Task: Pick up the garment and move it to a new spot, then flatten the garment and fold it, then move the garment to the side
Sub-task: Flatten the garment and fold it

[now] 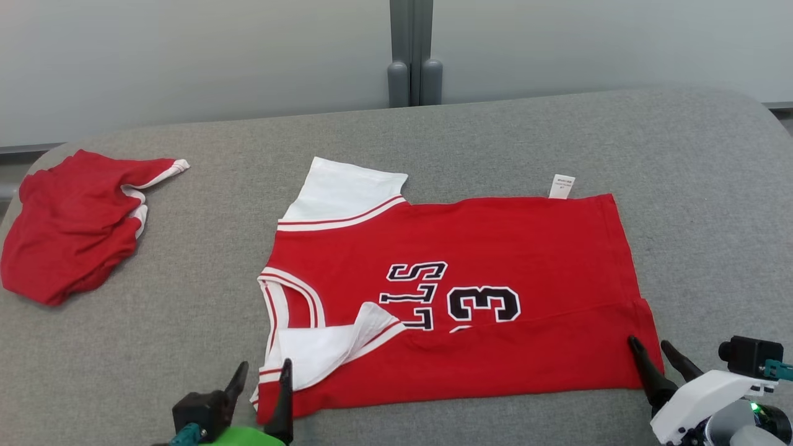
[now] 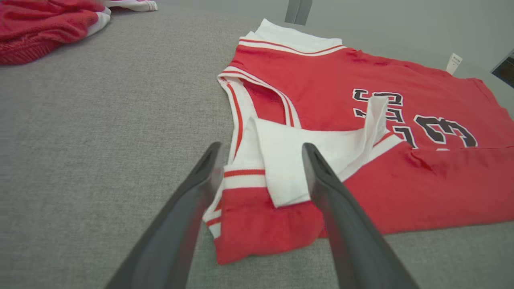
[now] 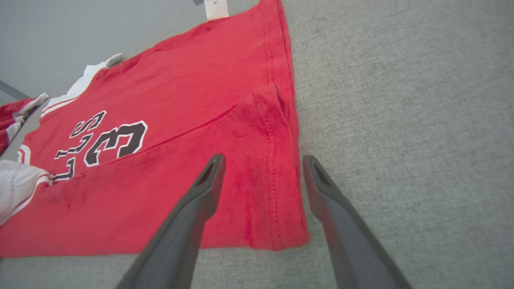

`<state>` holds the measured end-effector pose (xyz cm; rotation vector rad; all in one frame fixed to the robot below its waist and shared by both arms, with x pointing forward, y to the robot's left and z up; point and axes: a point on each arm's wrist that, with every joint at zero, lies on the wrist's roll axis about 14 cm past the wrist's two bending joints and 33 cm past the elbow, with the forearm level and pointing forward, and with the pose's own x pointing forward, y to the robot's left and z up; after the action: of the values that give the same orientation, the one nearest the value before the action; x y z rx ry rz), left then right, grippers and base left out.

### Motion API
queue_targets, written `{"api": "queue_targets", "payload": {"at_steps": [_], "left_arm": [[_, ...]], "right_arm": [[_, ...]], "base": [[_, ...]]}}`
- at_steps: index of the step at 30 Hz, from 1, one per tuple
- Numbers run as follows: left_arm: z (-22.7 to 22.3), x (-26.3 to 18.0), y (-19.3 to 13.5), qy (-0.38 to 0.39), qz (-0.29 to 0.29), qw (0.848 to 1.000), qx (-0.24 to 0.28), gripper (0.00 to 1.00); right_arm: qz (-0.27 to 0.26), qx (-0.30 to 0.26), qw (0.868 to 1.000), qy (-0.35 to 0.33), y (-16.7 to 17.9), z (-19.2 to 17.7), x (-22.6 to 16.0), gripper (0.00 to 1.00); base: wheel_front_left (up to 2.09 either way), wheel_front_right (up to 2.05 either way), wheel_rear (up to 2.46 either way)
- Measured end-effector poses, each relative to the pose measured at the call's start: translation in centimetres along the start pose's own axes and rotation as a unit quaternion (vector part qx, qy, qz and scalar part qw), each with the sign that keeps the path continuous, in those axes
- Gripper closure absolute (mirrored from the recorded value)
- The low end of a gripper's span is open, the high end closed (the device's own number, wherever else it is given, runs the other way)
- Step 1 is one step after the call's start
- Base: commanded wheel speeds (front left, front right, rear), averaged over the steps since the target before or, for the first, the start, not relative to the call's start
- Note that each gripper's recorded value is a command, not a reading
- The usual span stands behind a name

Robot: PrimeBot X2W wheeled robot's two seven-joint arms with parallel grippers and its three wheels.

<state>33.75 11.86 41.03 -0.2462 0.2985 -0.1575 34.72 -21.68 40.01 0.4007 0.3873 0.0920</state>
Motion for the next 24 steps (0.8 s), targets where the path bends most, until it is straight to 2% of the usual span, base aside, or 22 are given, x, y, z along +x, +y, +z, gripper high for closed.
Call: {"api": "queue_targets", "payload": {"at_steps": [4,6,9,14,19,24], "left_arm": [[2.4,0.4,0.7,-0.042,0.015,0.999,-0.004,0.0],[5.4,0.7,1.1,-0.089,0.025,0.996,0.002,0.0],[8.7,0.7,1.1,-0.144,0.031,0.989,0.017,0.0],[11.3,-0.3,1.9,-0.19,0.048,0.979,0.057,0.0],[12.1,-1.2,3.2,-0.204,0.069,0.972,0.092,0.0],[12.4,-1.6,4.2,-0.206,0.081,0.968,0.116,0.0]], "right_arm": [[0.003,-0.009,0.999,-0.048,0.4,2.2,0.3,0.0],[0.008,-0.025,0.997,-0.077,0.8,3.9,0.3,0.0],[0.014,-0.011,0.991,-0.134,1.9,6.7,0.2,0.0],[0.019,-0.039,0.978,-0.204,3.2,9.7,-1.2,0.0],[0.019,-0.09,0.966,-0.24,4.6,10.7,-2.9,0.0],[0.017,-0.122,0.962,-0.242,5.3,10.2,-3.7,0.0]], "base": [[0.0,0.0,0.0],[0.0,0.0,0.0],[0.0,0.0,0.0],[0.0,0.0,0.0],[0.0,0.0,0.0],[0.0,0.0,0.0]]}}
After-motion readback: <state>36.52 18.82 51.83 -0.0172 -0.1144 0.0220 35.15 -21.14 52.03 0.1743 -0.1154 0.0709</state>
